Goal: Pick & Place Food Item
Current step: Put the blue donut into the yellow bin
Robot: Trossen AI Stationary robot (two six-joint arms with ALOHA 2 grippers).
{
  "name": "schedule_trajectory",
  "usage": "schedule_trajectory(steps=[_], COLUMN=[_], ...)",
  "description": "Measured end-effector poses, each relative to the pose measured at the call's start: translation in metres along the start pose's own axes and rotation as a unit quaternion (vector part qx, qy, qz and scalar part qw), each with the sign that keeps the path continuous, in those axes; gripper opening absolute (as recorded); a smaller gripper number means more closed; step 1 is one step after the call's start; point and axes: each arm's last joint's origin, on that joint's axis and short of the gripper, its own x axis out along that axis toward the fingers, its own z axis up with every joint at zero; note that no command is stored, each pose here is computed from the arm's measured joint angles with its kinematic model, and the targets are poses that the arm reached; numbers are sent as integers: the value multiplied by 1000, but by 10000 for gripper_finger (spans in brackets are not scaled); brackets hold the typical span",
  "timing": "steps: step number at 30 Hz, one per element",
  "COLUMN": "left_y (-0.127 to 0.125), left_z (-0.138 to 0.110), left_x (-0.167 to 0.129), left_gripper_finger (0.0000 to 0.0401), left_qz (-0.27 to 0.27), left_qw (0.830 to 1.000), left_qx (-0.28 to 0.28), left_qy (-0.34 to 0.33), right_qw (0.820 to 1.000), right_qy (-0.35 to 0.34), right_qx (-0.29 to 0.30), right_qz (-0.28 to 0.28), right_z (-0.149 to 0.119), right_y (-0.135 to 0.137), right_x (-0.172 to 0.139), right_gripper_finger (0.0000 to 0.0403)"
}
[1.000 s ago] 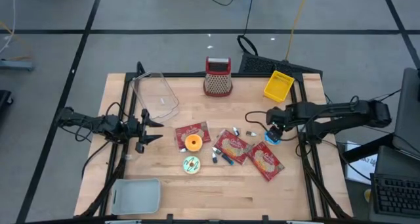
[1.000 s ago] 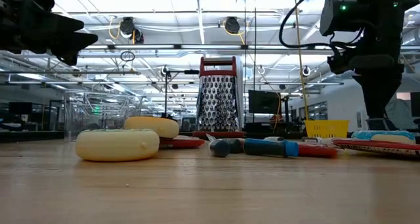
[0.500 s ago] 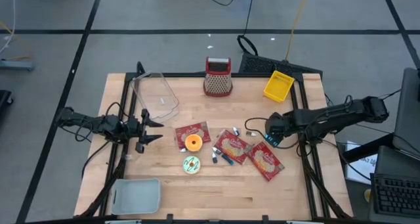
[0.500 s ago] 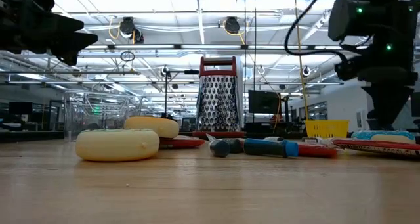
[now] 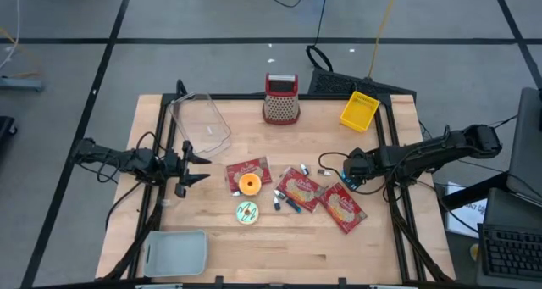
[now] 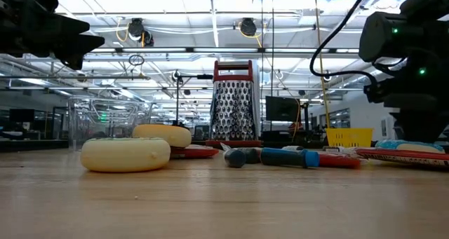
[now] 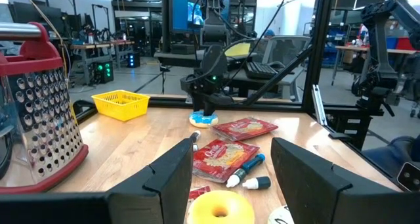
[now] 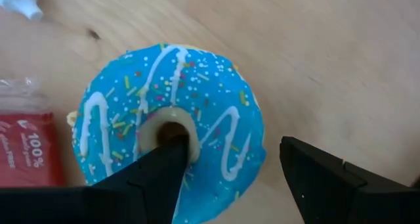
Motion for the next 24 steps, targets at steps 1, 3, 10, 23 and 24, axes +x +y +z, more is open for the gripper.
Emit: schedule_trajectory(steps=[1,3,10,23,24], left_y=[0,0,0,0,0], left_z=[0,0,0,0,0], left_x=[0,0,0,0,0], left_gripper_finger=[209,209,209,209,209], left_qz=[0,0,0,0,0], left_qw=[1000,1000,1000,1000,1000], left_qx=[0,0,0,0,0], left_qy=[0,0,0,0,0], right_qw=[1000,1000,1000,999,999], right_qy=[-1,-1,11,5,5], right_qx=[3,6,11,40,38], right_qz=[1,2,27,36,35], right_z=[0,0,-1,5,6], right_y=[0,0,-1,-9,-10], right_x=[0,0,-4,-8,-8], right_gripper_finger=[237,237,237,237,238])
